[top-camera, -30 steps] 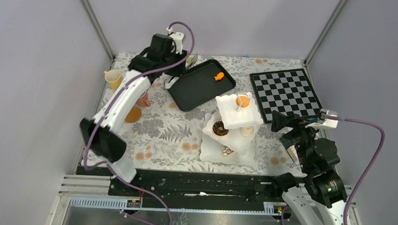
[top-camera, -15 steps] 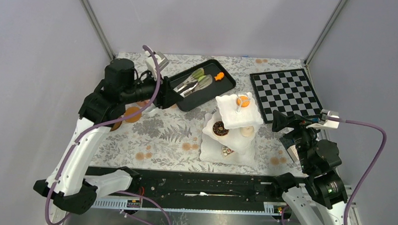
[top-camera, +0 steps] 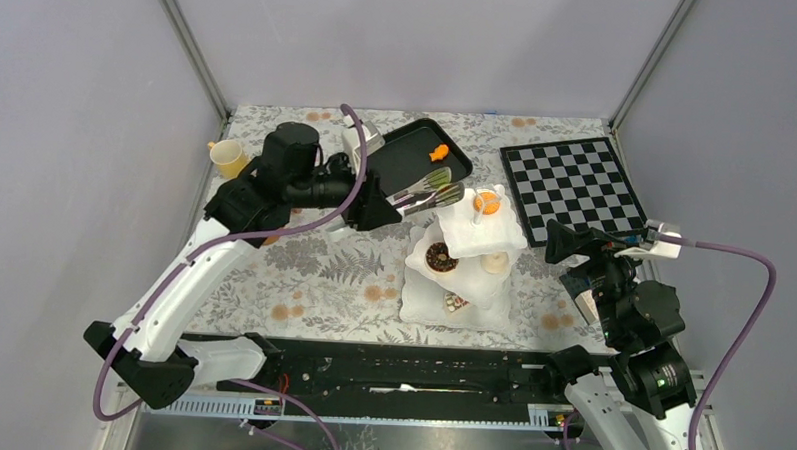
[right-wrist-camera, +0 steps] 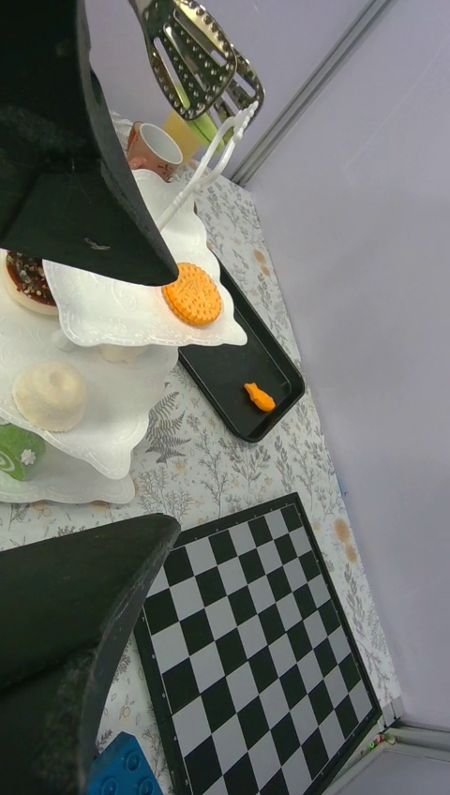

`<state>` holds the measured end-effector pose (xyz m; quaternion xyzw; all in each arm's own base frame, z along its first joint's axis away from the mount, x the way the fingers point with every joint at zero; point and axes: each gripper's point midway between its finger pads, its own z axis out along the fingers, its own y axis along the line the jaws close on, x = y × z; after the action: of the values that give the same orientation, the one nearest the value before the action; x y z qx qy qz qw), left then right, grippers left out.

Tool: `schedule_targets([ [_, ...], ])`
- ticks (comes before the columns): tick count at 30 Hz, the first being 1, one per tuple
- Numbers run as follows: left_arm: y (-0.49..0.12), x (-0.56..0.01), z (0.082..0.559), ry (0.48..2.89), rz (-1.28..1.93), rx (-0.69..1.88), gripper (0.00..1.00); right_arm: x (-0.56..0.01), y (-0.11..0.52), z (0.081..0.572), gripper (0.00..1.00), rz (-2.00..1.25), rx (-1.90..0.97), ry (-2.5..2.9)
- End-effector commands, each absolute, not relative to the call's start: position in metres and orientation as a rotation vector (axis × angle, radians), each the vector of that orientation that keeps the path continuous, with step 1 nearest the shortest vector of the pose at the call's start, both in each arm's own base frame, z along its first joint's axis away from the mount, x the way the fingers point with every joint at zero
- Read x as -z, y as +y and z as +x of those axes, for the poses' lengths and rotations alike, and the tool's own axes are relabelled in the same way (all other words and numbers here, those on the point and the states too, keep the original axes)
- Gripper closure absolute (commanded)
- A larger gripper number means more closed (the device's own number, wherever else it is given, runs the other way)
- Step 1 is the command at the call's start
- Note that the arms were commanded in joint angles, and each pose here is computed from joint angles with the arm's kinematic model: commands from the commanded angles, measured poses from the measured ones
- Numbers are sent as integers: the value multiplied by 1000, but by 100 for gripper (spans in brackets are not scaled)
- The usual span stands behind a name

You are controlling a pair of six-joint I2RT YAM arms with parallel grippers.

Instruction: Serve the afternoon tea

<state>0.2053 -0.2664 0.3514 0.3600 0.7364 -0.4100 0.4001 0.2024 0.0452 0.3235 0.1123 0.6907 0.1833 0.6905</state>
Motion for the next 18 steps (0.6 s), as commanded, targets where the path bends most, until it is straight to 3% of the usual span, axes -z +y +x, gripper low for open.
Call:
schedule_targets([
  [1,-284,-365,210,1761,935,1057,80,-337,48,200,2,253,-455,1498],
  [18,-293,-329,224,1857,965,982,74,-338,48,199,2,255,-453,1503],
])
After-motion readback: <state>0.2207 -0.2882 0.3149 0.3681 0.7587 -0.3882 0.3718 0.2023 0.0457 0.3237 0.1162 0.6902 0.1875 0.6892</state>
